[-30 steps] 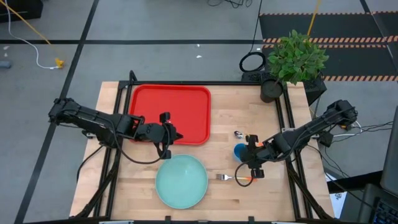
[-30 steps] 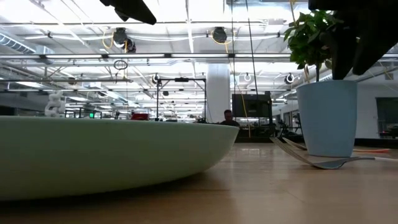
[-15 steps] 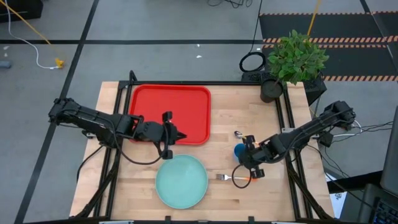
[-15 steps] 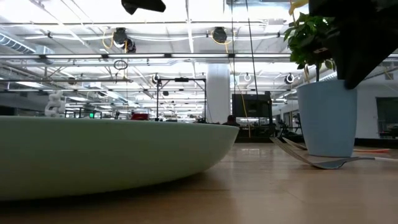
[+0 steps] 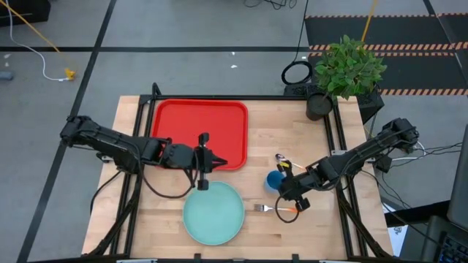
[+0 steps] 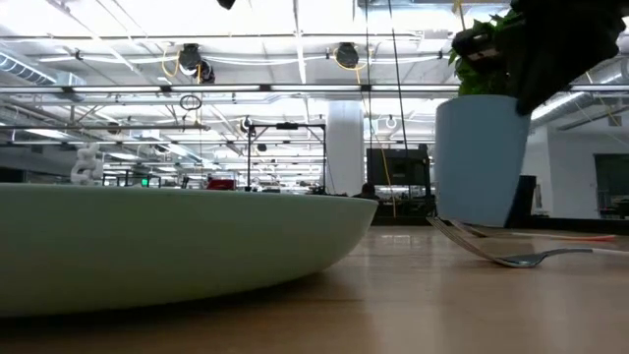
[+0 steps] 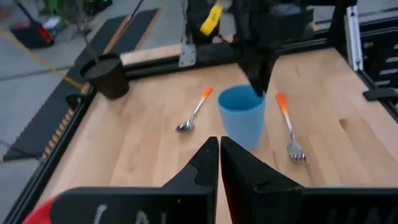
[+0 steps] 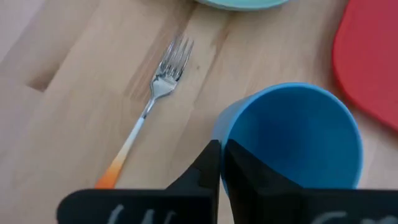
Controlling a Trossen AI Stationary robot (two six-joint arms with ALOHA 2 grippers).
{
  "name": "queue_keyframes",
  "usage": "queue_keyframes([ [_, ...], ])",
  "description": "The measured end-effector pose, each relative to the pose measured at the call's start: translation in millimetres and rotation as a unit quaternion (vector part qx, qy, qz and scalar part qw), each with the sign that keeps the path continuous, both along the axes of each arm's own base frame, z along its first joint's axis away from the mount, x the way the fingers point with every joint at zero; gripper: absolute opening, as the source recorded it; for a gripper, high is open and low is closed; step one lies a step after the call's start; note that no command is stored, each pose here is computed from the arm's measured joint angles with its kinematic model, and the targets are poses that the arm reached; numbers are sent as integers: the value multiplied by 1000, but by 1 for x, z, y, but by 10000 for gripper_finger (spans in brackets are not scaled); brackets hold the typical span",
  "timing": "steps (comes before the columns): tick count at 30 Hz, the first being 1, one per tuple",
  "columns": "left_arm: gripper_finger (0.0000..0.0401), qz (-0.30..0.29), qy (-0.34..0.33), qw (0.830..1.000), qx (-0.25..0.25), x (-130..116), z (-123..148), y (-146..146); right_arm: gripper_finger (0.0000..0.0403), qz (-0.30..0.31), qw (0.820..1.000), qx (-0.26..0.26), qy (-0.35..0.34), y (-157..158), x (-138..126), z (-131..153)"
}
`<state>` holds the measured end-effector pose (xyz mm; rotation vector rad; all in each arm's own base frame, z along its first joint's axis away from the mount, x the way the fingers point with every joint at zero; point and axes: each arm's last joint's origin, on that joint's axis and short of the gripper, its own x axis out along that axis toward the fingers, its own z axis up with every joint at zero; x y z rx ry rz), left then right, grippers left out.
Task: Pick and place plate/cup/fork/spoon on tray
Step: Put the blue cup on the red serving tray
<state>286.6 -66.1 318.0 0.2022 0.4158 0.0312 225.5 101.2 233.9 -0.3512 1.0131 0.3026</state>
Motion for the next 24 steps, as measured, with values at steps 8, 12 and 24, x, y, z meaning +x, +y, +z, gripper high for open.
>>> queue_keyframes([
  [8,21,-50,-52,997,7,27,-10,-12,3,45,997,-15,-69,4,11,13],
  [12,21,-89,-66,994,2,38,-15,-17,2,74,992,-27,-95,5,16,15],
  [24,91,-129,16,992,8,86,-17,-53,1,116,982,-14,-145,-6,29,22],
])
